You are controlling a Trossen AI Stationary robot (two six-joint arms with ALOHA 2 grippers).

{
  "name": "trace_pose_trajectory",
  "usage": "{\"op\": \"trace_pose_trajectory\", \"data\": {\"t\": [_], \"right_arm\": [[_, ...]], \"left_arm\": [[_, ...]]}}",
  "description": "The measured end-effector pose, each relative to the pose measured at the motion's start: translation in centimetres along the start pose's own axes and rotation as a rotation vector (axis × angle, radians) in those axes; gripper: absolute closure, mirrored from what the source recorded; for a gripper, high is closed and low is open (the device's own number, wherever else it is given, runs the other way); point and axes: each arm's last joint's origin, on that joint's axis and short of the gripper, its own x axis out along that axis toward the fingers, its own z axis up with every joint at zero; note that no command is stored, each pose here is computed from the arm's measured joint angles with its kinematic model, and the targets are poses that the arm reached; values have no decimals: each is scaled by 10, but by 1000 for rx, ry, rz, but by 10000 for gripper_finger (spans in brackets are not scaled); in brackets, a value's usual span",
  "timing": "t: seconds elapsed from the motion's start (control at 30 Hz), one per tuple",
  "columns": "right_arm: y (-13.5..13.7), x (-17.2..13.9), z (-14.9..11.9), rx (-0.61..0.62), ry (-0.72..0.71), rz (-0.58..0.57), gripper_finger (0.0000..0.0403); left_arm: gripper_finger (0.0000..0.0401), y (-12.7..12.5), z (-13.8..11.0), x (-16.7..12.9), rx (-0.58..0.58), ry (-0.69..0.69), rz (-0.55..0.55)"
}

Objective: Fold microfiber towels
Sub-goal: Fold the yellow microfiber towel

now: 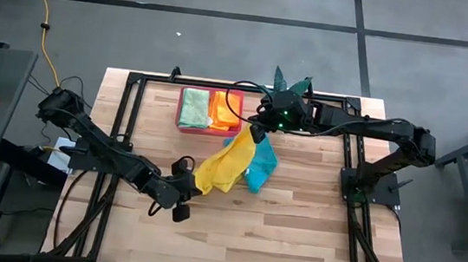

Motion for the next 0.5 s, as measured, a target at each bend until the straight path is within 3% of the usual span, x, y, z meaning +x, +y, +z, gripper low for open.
{"op": "trace_pose_trajectory", "data": {"t": [0.5], "right_arm": [[0,0,0,2,-3,2,402]], "left_arm": [[401,0,0,0,19,12,-11]]}}
